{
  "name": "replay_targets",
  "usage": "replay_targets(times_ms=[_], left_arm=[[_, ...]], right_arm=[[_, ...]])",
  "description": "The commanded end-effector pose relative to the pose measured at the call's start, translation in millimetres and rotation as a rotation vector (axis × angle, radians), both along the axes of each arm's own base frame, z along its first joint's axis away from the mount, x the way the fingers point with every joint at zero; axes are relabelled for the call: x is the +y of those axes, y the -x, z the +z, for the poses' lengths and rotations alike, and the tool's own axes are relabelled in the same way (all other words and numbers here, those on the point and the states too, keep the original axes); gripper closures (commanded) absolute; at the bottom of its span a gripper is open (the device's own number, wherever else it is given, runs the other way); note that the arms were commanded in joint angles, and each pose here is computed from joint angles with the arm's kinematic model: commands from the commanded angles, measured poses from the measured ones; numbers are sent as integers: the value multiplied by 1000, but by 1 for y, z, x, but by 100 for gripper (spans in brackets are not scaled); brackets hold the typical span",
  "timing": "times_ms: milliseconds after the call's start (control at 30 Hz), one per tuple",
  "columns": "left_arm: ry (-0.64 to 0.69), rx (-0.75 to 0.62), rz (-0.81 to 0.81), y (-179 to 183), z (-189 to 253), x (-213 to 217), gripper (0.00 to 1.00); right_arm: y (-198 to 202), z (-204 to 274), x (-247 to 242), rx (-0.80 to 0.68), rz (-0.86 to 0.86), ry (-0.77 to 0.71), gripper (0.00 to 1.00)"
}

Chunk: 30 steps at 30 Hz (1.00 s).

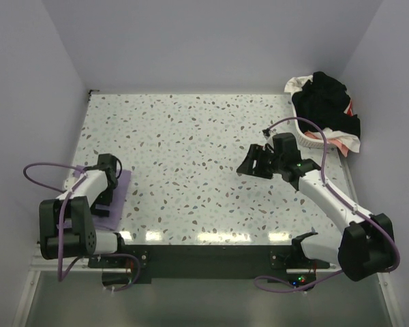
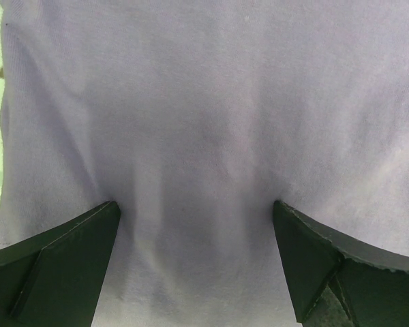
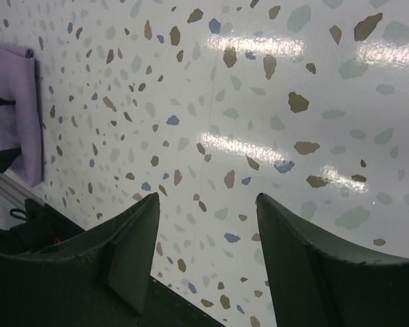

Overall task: Fold and stack the t-shirts
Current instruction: Neatly place the folded tshirt to the corner, then reset both grippers

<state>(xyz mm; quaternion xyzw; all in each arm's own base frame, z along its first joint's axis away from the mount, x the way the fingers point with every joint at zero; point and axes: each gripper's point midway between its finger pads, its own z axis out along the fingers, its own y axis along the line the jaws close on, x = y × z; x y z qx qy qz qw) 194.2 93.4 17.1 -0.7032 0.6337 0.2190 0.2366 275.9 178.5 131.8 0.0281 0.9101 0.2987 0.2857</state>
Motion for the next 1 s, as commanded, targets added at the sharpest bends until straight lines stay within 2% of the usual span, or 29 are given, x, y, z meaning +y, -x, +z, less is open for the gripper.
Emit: replay_targets(times_ms=[0,200,400,533,600,733,833,967], left_arm=[[10,-8,55,2,-12,13,0],[1,-6,22,-5,-6,22,0],[15,9,52,7,8,18,0],[-25,-110,0,-13,51,10,0],[-35,-170,-105,-29,73,-4,0],[7,-234,-433,-69,97,-51,0],[34,-315,-721,-98,113,-108,0],[49,-427,-1107,-110,135,-209,0]], right_arm=[[-6,2,1,-37,12,10,38],[-6,1,1,-36,9,14,38],[-5,10,1,-48,9,5,38],[-3,24,-1,-74,5,6,37],[-3,31,-3,-87,6,12,37],[-3,41,-5,-113,0,11,37],[-3,47,-9,-144,-18,16,36],[-2,52,-19,-186,-49,48,36]])
